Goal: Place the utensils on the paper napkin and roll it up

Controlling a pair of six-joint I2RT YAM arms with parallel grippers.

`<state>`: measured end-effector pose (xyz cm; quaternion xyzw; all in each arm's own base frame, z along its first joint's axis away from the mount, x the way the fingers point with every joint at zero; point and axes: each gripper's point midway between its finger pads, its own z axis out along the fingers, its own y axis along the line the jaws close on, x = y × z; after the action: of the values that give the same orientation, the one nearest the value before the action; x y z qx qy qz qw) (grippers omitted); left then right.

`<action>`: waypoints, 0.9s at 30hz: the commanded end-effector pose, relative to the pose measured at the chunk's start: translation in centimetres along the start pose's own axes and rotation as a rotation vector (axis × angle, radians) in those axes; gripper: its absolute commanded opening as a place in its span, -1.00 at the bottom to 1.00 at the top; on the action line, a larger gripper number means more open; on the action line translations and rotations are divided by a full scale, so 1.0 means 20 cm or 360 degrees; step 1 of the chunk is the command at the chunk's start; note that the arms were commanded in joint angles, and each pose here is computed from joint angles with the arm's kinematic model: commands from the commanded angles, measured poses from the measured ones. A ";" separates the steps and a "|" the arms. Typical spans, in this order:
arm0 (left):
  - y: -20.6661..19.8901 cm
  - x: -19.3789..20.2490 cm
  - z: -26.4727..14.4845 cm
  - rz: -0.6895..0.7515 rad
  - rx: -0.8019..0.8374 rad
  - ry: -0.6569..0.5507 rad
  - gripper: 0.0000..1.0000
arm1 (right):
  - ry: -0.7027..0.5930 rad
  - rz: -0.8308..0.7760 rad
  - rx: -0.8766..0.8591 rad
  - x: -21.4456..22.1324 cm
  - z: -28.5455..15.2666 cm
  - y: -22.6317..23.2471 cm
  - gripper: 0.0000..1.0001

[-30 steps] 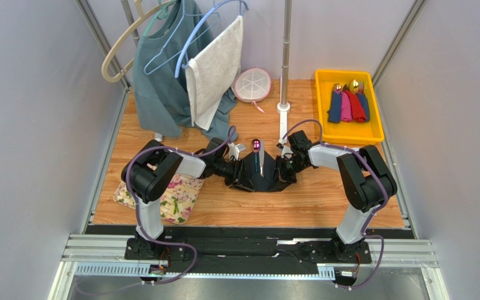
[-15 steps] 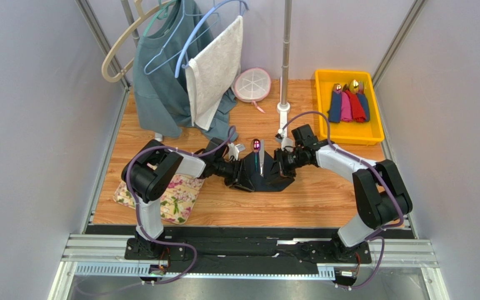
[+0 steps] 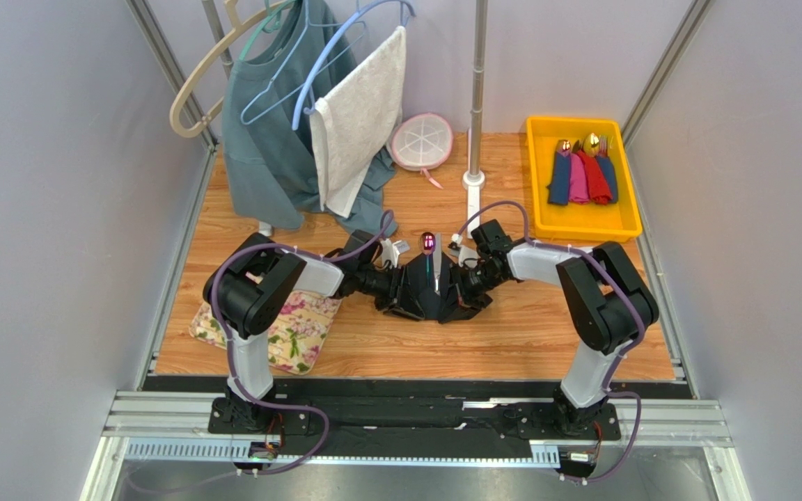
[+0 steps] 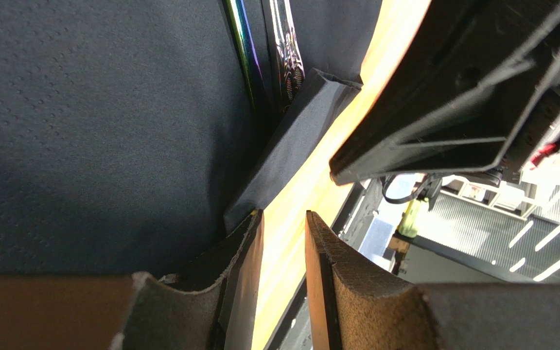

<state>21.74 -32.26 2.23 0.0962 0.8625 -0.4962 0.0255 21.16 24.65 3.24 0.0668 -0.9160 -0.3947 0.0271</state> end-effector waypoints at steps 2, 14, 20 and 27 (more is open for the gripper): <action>0.09 -0.01 0.01 -0.0025 -0.0081 -0.0027 -0.27 | -0.0042 0.0032 0.0044 -0.05 0.00 -0.08 -0.99; 0.10 -0.01 0.02 -0.0036 -0.0080 -0.0029 -0.28 | -0.0026 0.0173 0.0108 -0.01 -0.05 -0.24 -1.00; 0.08 -0.01 0.01 -0.0024 -0.0069 -0.0037 -0.28 | -0.0012 0.0205 0.0115 0.02 -0.12 -0.28 -1.00; 0.06 -0.01 0.02 -0.0021 -0.0018 -0.0043 -0.28 | -0.0108 0.0070 -0.0055 0.00 -0.21 -0.11 -0.99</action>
<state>21.82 -32.38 2.20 0.0921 0.8585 -0.5040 0.0222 21.65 19.73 1.92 0.0053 -0.9220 -0.3843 0.0471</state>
